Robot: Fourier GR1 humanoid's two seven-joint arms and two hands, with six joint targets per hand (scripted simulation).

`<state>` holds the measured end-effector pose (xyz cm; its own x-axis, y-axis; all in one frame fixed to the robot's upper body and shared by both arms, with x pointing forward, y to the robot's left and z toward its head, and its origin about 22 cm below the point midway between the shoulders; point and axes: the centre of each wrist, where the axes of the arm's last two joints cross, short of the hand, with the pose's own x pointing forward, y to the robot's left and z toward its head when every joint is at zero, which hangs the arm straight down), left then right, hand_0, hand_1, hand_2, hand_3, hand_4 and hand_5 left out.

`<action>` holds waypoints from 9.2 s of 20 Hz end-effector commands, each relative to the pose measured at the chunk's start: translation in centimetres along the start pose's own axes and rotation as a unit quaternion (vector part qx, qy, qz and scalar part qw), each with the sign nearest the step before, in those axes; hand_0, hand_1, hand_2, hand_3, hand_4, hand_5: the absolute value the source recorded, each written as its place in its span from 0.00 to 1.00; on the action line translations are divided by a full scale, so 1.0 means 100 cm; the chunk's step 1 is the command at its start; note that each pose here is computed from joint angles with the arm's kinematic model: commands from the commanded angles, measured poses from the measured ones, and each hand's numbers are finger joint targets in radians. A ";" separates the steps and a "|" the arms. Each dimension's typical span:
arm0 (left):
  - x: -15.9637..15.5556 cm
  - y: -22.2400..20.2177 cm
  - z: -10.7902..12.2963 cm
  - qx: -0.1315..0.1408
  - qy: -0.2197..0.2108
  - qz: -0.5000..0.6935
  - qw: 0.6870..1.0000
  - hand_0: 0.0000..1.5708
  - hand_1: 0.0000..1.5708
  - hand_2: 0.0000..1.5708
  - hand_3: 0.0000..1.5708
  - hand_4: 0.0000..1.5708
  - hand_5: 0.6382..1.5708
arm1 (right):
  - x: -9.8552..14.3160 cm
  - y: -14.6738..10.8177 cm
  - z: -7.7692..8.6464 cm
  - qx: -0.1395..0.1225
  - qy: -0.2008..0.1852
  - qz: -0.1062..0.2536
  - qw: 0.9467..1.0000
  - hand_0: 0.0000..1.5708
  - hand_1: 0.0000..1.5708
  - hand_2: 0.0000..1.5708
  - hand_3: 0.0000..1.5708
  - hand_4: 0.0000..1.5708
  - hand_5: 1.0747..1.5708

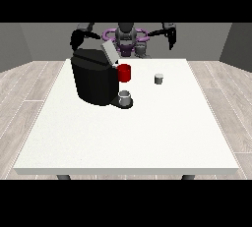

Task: Insert the coffee pod into the coffee machine and close the lid

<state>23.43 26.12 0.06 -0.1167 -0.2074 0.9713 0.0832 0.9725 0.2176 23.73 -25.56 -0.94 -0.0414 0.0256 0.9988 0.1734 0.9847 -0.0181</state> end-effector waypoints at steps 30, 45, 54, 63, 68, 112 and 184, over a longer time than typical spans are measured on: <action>-0.027 0.053 -0.101 -0.045 0.161 -0.182 0.969 0.07 0.07 0.32 0.00 0.00 1.00 | 0.002 0.033 -0.039 0.012 0.011 0.022 1.000 0.00 0.00 0.00 0.00 0.27 1.00; -0.046 0.037 -0.107 -0.069 0.177 -0.309 0.932 0.39 0.39 0.47 0.31 0.00 1.00 | 0.010 0.028 -0.060 0.008 0.016 0.010 1.000 0.00 0.00 0.00 0.00 0.33 1.00; -0.065 0.072 -0.095 0.004 0.129 -0.323 0.938 0.52 0.52 0.62 0.47 0.25 1.00 | 0.007 0.037 -0.037 0.045 -0.002 0.003 0.999 0.00 0.00 0.00 0.00 0.31 1.00; -0.066 0.068 -0.101 -0.015 0.149 -0.389 0.909 0.71 0.71 0.75 0.61 0.18 1.00 | 0.015 0.037 -0.045 0.038 0.006 -0.002 0.999 0.00 0.00 0.00 0.00 0.26 1.00; -0.031 0.047 -0.136 -0.062 0.083 -0.374 0.922 0.91 0.91 0.93 0.91 0.36 1.00 | 0.004 0.033 -0.060 0.010 0.022 -0.007 1.000 0.00 0.00 0.00 0.00 0.27 1.00; 0.196 0.065 -0.245 -0.001 -0.064 -0.358 0.931 0.83 0.83 0.85 0.79 0.31 1.00 | 0.042 0.056 -0.074 0.056 -0.063 -0.007 0.996 0.00 0.00 0.00 0.00 0.33 1.00; 0.174 0.065 -0.243 -0.092 -0.034 -0.437 0.894 0.00 0.00 0.00 0.00 0.00 1.00 | 0.028 0.039 -0.066 0.022 -0.012 -0.021 0.999 0.00 0.00 0.00 0.00 0.24 1.00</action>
<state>46.04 25.99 20.99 -0.2782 -0.8720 0.4027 0.0630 0.4018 0.9136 30.86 -22.03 2.10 -0.1126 0.0035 0.9936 0.1223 0.9924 0.0103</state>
